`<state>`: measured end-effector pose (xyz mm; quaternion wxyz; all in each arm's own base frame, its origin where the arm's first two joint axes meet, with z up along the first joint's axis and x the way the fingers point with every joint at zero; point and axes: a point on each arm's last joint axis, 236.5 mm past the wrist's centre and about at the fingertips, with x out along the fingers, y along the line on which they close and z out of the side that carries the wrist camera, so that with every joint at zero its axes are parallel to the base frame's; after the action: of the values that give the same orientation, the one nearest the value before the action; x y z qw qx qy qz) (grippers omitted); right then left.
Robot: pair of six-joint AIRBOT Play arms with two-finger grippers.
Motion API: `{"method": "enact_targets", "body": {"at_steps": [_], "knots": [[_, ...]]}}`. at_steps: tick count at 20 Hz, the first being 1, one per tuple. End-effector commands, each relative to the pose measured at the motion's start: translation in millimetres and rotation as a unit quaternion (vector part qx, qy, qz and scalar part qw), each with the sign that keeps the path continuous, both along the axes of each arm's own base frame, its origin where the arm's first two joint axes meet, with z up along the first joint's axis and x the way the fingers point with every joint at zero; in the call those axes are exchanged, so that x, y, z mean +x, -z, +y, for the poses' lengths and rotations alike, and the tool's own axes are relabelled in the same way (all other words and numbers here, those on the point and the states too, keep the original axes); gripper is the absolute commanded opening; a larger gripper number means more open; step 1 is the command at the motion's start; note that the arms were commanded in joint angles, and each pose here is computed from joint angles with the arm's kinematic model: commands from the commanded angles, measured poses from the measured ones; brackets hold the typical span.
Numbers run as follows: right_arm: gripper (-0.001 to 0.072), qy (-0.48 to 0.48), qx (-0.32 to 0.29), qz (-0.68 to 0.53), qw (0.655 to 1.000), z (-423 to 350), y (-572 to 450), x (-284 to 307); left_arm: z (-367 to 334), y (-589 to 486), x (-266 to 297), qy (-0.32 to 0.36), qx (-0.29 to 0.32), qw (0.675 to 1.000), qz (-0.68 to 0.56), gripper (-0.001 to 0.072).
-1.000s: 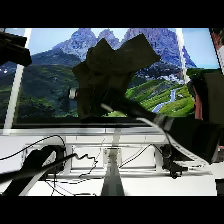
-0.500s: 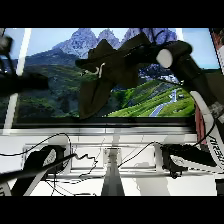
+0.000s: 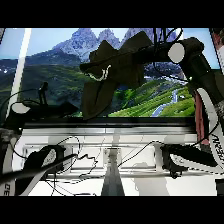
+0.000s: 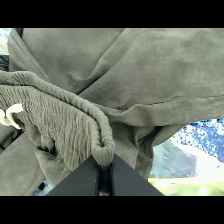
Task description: Fold the clothes and pants, and hang the long-sleeved shirts on hangers.
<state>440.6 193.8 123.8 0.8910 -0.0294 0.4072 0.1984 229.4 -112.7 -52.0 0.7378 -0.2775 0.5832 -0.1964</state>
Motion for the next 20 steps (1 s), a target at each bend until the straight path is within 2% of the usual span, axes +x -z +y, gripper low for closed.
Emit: {"method": "enact_targets", "body": {"at_steps": [1, 3, 6, 9, 10, 12, 14, 15, 16, 20], "knots": [[0.003, 0.002, 0.004, 0.004, 1.0, 0.2, 1.1, -0.3, -9.6, 27.3, -10.5, 0.02, -0.026, 0.999, 0.041, 0.0578], [0.003, 0.002, 0.004, 0.004, 1.0, 0.2, 1.1, -0.3, -16.2, 39.3, -11.0, 0.033, -0.047, 0.997, 0.054, 0.0492], [0.003, 0.002, 0.004, 0.003, 1.0, 0.2, 0.9, -0.1, -23.7, 58.3, -20.3, 0.056, -0.065, 0.993, 0.084, 0.0492], [0.003, 0.002, 0.004, 0.002, 1.0, 0.1, 0.6, 0.1, -38.6, 55.9, -11.8, 0.073, -0.093, 0.991, 0.06, 0.0475], [0.0031, 0.002, 0.004, 0.002, 1.0, 0.2, 0.4, 0.2, -40.6, 52.0, -4.8, 0.074, -0.098, 0.991, 0.044, 0.0437], [0.003, 0.003, 0.007, -0.007, 1.0, 0.7, -3.4, 3.2, -38.6, 45.2, 10.1, 0.075, -0.095, 0.992, 0.023, 0.0249], [0.003, 0.006, 0.013, -0.025, 1.0, 0.7, -10.3, 9.5, -36.0, 38.5, 25.3, 0.075, -0.089, 0.993, 0.003, 0.0133], [0.003, 0.008, 0.014, -0.034, 0.999, 0.5, -13.1, 12.7, -34.8, 35.0, 31.8, 0.075, -0.086, 0.993, -0.005, 0.0048], [0.003, 0.009, 0.014, -0.041, 0.999, 0.4, -16.1, 15.3, -34.0, 30.9, 38.2, 0.076, -0.085, 0.993, -0.014, 0.0019], [0.0031, 0.011, 0.005, -0.066, 0.998, -3.7, -29.5, 22.6, -32.3, 19.5, 53.2, 0.074, -0.084, 0.993, -0.031, 0.0018]]}}
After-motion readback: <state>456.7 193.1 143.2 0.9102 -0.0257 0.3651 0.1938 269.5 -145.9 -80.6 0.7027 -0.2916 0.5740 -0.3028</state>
